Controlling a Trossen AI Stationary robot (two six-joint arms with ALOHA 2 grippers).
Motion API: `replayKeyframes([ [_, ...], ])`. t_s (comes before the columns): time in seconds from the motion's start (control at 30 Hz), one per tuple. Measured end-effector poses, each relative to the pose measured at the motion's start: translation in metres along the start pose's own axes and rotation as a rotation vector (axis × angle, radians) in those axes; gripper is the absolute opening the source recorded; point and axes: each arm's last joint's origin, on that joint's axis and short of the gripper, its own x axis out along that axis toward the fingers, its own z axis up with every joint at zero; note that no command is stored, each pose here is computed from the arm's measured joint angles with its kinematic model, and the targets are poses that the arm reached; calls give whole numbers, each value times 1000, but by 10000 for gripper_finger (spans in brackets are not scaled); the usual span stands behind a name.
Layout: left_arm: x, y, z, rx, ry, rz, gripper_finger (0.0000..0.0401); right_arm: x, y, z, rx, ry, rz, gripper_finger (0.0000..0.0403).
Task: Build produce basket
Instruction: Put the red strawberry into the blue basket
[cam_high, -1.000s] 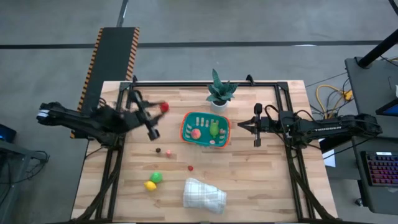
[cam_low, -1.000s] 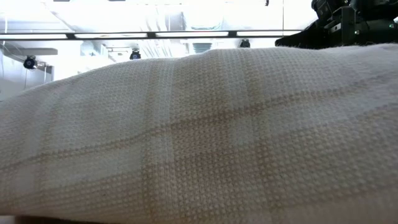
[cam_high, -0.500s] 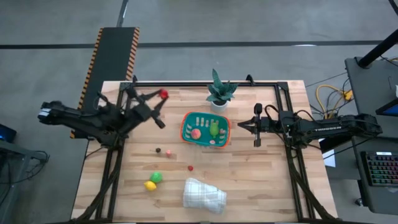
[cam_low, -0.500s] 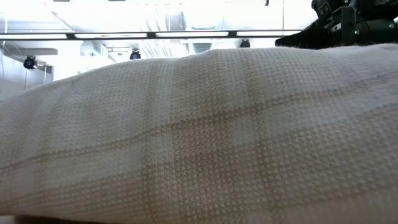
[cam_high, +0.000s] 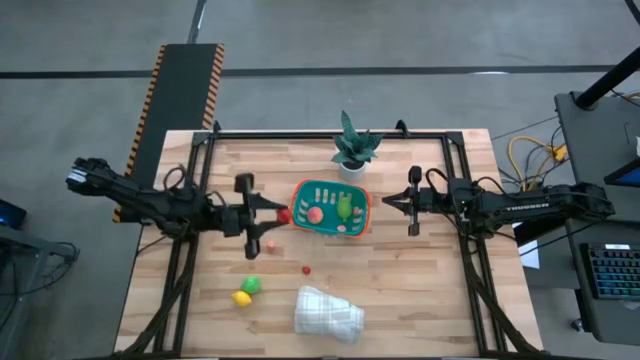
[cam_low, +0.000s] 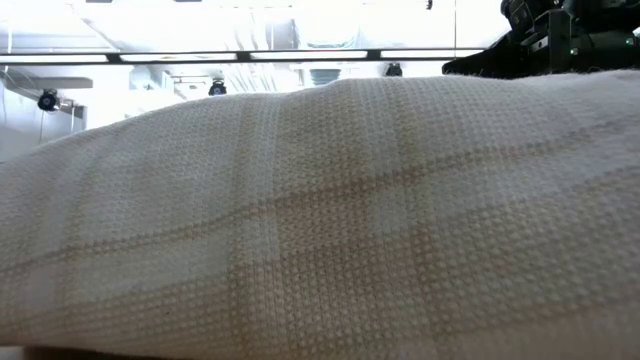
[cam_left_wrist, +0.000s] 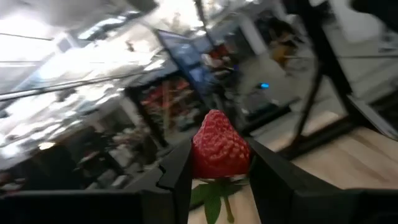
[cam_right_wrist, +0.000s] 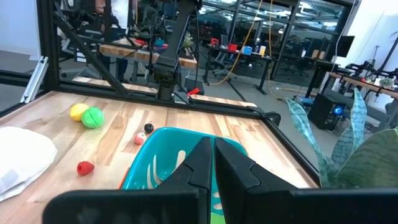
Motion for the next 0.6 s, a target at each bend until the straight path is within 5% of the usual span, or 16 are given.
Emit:
replayKeyframes([
  [0.4,16,39,17,45,15,237,108,0,-1,0,0,7,-33,9],
  [0.6,45,40,-26,29,202,257,108,0,-1,0,5,7,-34,9],
])
